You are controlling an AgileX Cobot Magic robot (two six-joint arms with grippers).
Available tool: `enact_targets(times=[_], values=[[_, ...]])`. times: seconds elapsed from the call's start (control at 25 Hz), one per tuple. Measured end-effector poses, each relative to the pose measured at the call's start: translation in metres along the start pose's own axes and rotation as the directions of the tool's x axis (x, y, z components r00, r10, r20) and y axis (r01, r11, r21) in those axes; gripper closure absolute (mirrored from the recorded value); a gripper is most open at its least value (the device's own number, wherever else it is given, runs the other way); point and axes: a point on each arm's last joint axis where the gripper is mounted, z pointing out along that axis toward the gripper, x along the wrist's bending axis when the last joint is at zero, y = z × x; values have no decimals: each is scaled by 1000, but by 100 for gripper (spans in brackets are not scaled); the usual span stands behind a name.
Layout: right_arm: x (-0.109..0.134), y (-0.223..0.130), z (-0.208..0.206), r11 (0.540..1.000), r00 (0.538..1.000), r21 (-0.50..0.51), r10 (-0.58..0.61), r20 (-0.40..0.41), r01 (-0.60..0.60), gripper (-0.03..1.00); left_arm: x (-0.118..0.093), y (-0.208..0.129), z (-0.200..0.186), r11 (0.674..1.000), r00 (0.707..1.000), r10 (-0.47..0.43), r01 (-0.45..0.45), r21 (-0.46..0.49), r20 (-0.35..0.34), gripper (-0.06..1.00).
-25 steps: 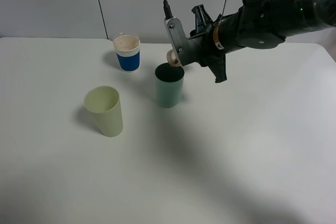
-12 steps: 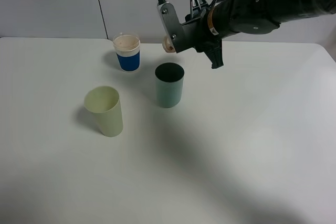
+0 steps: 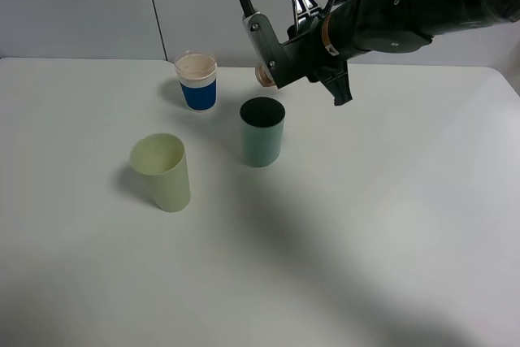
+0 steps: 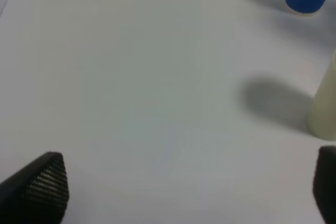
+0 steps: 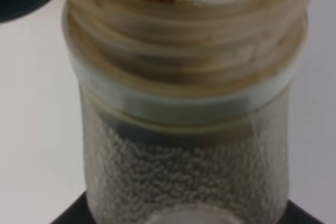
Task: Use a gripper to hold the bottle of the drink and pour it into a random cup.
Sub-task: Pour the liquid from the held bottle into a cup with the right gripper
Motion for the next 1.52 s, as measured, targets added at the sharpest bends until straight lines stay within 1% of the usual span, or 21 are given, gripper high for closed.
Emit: enact_targets(times=[0.4, 1.52], values=[[-1, 4, -1, 998, 998, 7, -59, 2, 59, 61, 0, 0, 0, 1000, 1000, 0, 0, 0, 0, 2], [-2, 5, -1, 987, 987, 24, -160, 15, 160, 61, 0, 0, 0, 1000, 1000, 0, 0, 0, 0, 2]])
